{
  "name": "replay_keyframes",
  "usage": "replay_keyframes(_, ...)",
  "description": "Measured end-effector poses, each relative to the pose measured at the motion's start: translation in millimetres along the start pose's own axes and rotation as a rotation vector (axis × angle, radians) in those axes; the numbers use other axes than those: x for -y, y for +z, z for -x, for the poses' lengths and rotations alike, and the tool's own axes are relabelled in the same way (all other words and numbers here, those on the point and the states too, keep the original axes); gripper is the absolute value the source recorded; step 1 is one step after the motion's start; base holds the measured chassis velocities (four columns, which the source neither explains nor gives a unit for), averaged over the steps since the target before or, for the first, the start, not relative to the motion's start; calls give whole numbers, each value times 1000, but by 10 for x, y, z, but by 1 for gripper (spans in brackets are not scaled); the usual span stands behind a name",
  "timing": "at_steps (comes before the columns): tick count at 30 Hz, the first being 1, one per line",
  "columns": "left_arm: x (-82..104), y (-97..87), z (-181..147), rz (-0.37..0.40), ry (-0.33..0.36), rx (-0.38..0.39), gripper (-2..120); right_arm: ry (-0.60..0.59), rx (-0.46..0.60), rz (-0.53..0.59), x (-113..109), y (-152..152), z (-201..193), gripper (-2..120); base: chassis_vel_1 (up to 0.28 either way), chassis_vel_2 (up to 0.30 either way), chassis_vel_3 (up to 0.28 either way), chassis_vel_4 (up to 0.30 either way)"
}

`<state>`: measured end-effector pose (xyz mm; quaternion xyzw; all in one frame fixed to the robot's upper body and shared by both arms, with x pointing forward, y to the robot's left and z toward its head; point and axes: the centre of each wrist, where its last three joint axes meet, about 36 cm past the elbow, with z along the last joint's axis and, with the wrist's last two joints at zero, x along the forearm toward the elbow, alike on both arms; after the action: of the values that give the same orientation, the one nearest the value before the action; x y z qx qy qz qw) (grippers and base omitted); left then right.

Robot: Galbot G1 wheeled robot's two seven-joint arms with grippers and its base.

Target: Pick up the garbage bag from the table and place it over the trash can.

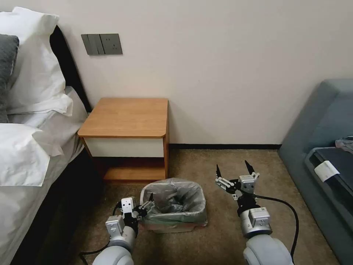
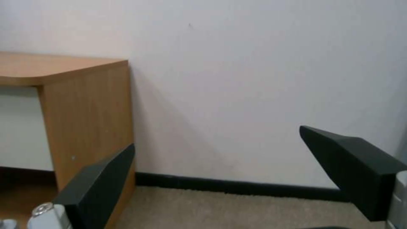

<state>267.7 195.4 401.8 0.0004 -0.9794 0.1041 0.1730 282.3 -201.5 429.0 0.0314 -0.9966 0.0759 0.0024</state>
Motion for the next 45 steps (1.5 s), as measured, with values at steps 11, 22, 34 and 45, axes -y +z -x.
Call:
replay_keyframes(11,-258,185,-233,162,52,454,100,40,26,9,167,349,-256,100,0,0,0,0)
replay_keyframes(22,-639,262,-682,181,-48,496,100,110,48,22,237,388,-574,100,0,0,0,0)
replay_keyframes(34,-538,179,-865,161,-88,471,100,152,43,10,230,416,-686,100,0,0,0,0)
replay_keyframes(45,-534,180,-857,159,-88,468,100,152,43,9,229,414,-681,100,0,0,0,0)
